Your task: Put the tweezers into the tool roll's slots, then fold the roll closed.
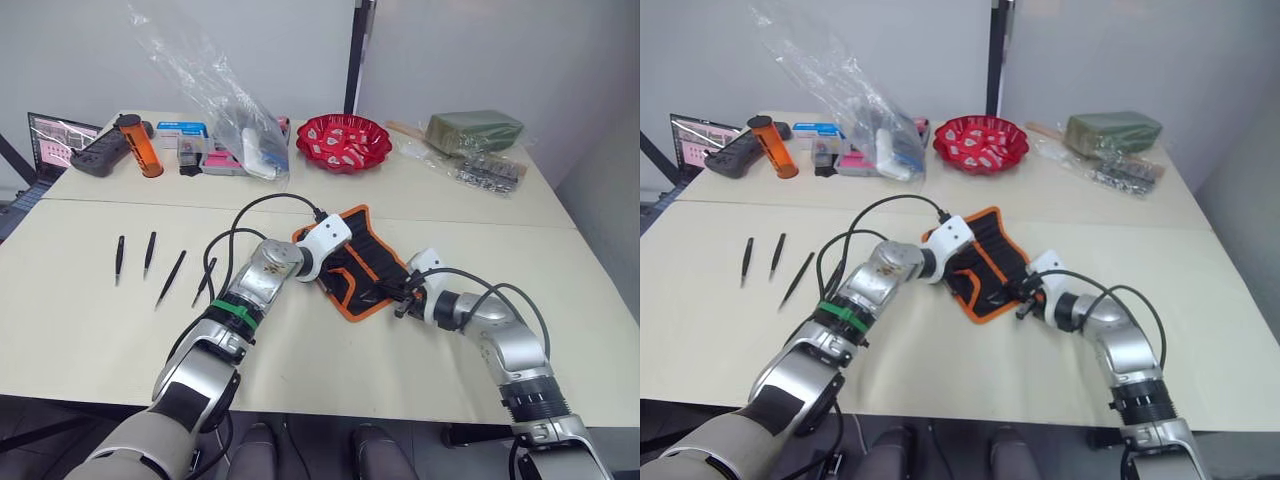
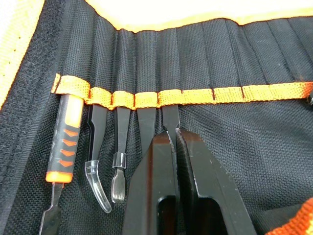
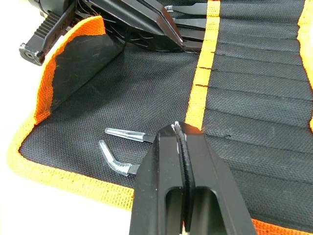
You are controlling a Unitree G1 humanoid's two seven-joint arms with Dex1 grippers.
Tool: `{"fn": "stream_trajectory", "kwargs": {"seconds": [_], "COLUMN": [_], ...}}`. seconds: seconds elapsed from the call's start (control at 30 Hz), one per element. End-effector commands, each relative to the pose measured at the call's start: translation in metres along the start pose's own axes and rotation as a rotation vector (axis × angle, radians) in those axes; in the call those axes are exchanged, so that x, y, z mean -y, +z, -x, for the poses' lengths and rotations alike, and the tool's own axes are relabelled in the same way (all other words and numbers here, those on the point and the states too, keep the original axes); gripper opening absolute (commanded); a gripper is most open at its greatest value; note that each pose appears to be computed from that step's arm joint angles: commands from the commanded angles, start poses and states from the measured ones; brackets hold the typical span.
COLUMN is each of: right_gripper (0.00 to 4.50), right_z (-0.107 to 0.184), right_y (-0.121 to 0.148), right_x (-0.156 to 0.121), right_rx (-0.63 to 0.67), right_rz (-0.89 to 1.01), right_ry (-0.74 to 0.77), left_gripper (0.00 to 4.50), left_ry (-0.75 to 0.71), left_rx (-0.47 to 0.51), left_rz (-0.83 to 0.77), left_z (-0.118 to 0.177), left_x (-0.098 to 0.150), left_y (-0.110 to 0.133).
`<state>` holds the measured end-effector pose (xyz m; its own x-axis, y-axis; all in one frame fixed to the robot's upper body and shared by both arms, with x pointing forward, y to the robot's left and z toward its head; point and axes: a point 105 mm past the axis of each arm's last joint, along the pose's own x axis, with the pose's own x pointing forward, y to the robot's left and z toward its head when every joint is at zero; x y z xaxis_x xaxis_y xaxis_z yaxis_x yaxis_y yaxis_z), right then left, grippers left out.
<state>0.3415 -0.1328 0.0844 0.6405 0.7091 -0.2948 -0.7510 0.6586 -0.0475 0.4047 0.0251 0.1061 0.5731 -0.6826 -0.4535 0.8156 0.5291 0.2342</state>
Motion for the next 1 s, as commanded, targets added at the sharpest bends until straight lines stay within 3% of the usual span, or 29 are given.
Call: {"fn": "stream_trajectory", "kwargs": {"seconds": [0.03,0.37,0.77,1.0], "right_gripper": [0.00,0.00,0.00,0.00], "right_z": [0.001,-0.004,-0.010,-0.009], "right_y": [-0.026,-0.027,-0.027,-0.028], "right_x": [-0.003,-0.004,-0.005,-0.005], "right_rx": [-0.091,-0.098,-0.106,-0.115], "right_rz": [-0.046,-0.043,-0.033,-0.027], "right_ry": [0.003,0.021,0.052,0.069], "left_gripper": [0.95,4.34,4.44,4.44], "left_ry": [-0.034,-0.049,-0.017,0.061], "left_rx": [0.031,0.016,0.023,0.073], "left_rz": [0.058,0.088,0.097,0.145], "left_z": [0.012,0.048,0.080,0.124], "left_x": [-0.004,-0.003,-0.004,-0.021], "left_y": [0.005,-0.010,-0.036,-0.060]}}
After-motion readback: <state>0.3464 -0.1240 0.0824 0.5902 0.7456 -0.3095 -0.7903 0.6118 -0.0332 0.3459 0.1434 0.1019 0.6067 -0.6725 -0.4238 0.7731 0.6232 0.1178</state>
